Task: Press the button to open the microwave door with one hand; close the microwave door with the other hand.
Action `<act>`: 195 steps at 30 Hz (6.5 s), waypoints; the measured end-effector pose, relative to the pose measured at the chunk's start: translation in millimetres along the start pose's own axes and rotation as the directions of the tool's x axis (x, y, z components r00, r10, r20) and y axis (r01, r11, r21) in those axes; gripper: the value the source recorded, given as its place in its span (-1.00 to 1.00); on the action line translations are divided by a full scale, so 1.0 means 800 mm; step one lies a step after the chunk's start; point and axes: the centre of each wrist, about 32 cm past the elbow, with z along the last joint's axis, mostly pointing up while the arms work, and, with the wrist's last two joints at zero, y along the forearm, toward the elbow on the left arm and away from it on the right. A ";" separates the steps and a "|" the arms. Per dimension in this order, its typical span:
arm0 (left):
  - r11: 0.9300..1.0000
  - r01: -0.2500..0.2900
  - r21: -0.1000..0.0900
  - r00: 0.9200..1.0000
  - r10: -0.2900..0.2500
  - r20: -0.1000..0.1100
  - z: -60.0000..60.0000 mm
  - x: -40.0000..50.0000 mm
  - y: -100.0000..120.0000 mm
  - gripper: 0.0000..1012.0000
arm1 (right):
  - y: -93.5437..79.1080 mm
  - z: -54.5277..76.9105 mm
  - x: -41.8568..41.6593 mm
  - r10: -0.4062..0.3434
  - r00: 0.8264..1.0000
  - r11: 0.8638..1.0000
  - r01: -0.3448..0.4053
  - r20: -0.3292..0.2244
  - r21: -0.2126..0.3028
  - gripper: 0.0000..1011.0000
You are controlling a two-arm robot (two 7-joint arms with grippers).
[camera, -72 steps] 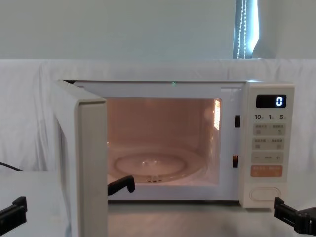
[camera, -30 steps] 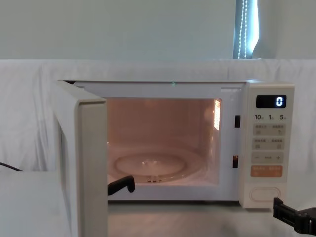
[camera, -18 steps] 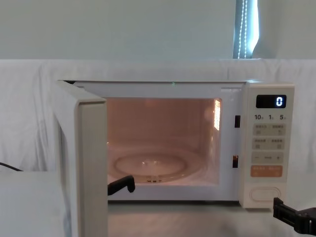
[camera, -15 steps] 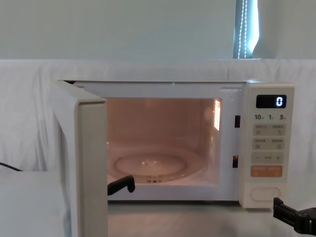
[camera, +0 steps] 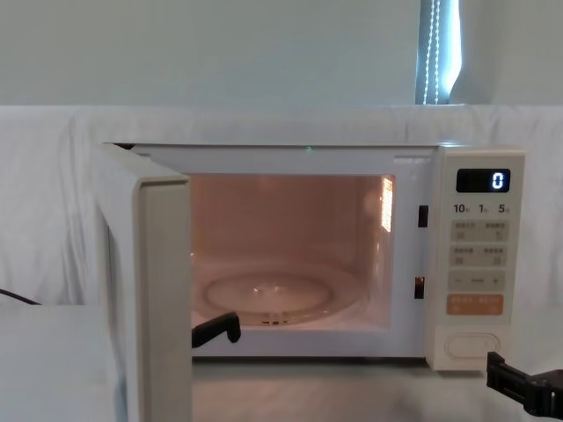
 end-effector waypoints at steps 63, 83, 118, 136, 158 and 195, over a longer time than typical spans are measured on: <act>0.957 0.287 -0.033 0.958 -0.286 0.021 0.022 -0.059 -0.130 -1.00 | 0.000 0.000 0.000 0.000 1.000 1.000 0.000 0.000 0.000 0.98; 0.943 0.330 -0.048 0.944 -0.330 -0.011 0.015 -0.098 -0.169 -1.00 | 0.000 0.000 0.000 0.000 1.000 1.000 0.000 0.000 0.000 0.98; 0.953 0.296 -0.068 0.955 -0.294 0.041 0.005 -0.119 -0.232 -1.00 | 0.000 0.000 0.000 0.000 1.000 1.000 0.000 0.000 0.000 0.98; 0.953 0.300 -0.051 0.953 -0.296 0.063 0.008 -0.121 -0.250 -1.00 | 0.000 0.000 0.000 0.000 1.000 1.000 0.000 0.000 0.000 0.98; 0.949 0.311 -0.053 0.947 -0.305 0.096 0.012 -0.126 -0.264 -1.00 | 0.000 0.000 0.000 0.000 1.000 1.000 0.000 0.000 0.000 0.98; 0.945 0.321 -0.059 0.943 -0.313 0.111 0.019 -0.128 -0.276 -1.00 | 0.000 0.000 0.000 0.000 1.000 1.000 0.000 0.000 0.000 0.98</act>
